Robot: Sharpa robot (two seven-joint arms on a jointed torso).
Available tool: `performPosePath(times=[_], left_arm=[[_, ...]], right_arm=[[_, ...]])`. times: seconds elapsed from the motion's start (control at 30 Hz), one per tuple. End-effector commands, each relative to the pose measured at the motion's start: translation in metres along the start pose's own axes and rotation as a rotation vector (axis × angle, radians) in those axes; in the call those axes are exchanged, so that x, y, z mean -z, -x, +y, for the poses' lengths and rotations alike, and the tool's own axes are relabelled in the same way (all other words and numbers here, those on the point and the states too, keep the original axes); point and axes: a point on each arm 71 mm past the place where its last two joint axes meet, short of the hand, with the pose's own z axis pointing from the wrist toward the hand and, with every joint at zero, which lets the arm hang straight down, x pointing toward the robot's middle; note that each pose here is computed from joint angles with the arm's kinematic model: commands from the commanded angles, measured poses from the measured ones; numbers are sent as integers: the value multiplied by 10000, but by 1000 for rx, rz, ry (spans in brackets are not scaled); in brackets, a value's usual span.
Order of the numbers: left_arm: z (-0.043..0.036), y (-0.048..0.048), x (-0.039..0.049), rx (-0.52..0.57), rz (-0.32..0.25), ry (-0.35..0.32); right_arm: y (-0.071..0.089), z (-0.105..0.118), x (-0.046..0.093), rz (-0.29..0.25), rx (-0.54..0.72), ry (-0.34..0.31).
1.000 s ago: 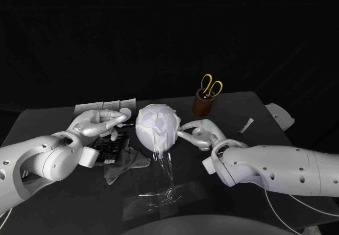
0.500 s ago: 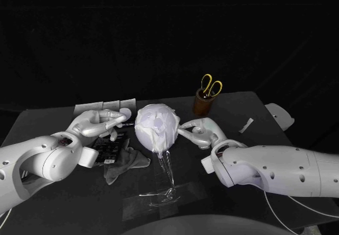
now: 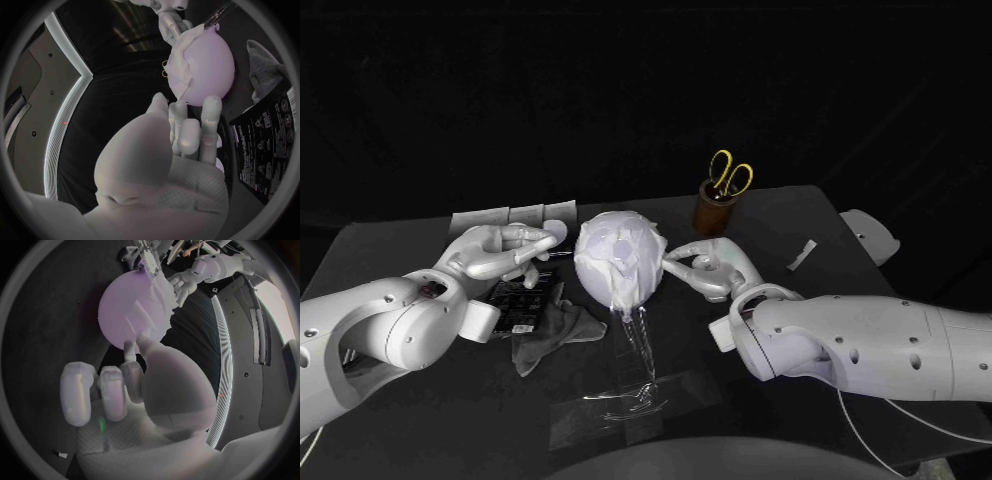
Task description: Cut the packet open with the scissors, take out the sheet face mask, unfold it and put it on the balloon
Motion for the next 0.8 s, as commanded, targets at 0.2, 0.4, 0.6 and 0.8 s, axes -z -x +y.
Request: performPosePath(times=[0.2, 0.4, 0.6, 0.8], left_arm=[[-8, -22, -3, 1, 16, -6], [-8, -23, -2, 1, 16, -5], [-6, -23, -1, 1, 17, -4], [-5, -21, 2, 1, 17, -2]], right_arm=[[-33, 25, 1, 20, 11, 20], [-52, 38, 1, 24, 16, 28], [-36, 35, -12, 7, 21, 35], [-28, 36, -17, -1, 23, 39]])
